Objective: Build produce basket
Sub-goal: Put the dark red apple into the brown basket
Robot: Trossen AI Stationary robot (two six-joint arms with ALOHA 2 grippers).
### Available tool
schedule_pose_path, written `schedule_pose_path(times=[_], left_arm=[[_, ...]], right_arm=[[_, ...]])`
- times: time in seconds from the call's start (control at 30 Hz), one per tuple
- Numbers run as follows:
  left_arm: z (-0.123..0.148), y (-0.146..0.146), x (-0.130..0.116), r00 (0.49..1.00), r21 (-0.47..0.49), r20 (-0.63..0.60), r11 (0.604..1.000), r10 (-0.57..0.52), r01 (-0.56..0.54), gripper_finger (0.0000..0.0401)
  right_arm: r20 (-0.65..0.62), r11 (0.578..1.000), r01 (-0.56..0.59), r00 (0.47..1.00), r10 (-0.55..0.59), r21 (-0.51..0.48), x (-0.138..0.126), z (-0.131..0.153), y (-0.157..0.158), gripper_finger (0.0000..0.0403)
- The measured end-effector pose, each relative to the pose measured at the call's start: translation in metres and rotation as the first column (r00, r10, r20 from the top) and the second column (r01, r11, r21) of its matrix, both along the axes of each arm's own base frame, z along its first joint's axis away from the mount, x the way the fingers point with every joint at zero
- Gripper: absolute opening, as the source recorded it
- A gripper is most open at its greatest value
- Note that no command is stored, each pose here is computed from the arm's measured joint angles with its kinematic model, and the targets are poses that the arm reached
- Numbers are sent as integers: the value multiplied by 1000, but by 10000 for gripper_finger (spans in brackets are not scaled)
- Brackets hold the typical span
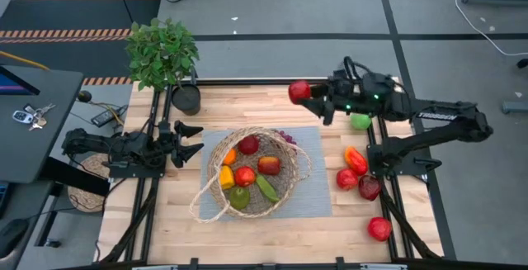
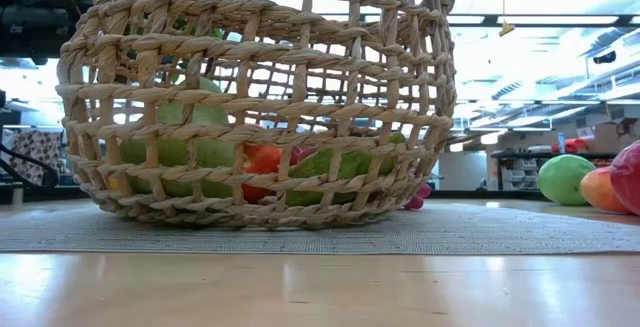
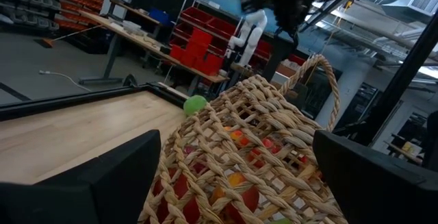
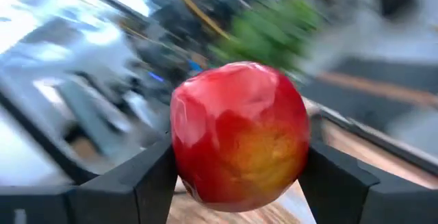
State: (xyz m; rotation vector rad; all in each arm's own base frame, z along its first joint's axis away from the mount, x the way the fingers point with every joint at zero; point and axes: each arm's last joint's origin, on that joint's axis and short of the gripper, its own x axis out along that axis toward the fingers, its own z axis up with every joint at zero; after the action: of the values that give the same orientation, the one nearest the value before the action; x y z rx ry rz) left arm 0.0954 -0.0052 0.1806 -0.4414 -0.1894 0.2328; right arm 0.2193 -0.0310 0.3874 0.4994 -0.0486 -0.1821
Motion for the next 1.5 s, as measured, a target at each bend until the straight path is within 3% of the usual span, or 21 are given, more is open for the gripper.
schedule_pose_path(times=[0.1,0.27,0.47,0.73,0.9,1.07,1.2,1.37,1.5], left_arm=[[0,0,0,1000,0,0,1000,0,0,389],[0,0,0,1000,0,0,1000,0,0,389],[0,0,0,1000,0,0,1000,0,0,389],[0,0,0,1000,0,0,1000,0,0,389],[0,0,0,1000,0,0,1000,0,0,389],[0,0,0,1000,0,0,1000,0,0,389],[0,0,0,1000,0,0,1000,0,0,389],[0,0,0,1000,0,0,1000,0,0,389],[0,0,0,1000,0,0,1000,0,0,389]], right_arm=[[136,996,-54,989,64,-72,13,10,20,270],[301,988,-51,949,94,-148,36,14,48,271],[318,976,-80,937,144,-205,65,21,71,271],[46,918,-174,978,203,-356,114,45,100,271],[-198,888,-261,960,197,-379,142,41,107,271],[-408,844,-354,895,181,-403,166,16,113,271],[-538,785,-449,824,177,-428,178,-7,122,271],[-670,718,-572,715,200,-396,186,-30,130,271],[-725,680,-618,664,182,-395,187,-41,130,271]])
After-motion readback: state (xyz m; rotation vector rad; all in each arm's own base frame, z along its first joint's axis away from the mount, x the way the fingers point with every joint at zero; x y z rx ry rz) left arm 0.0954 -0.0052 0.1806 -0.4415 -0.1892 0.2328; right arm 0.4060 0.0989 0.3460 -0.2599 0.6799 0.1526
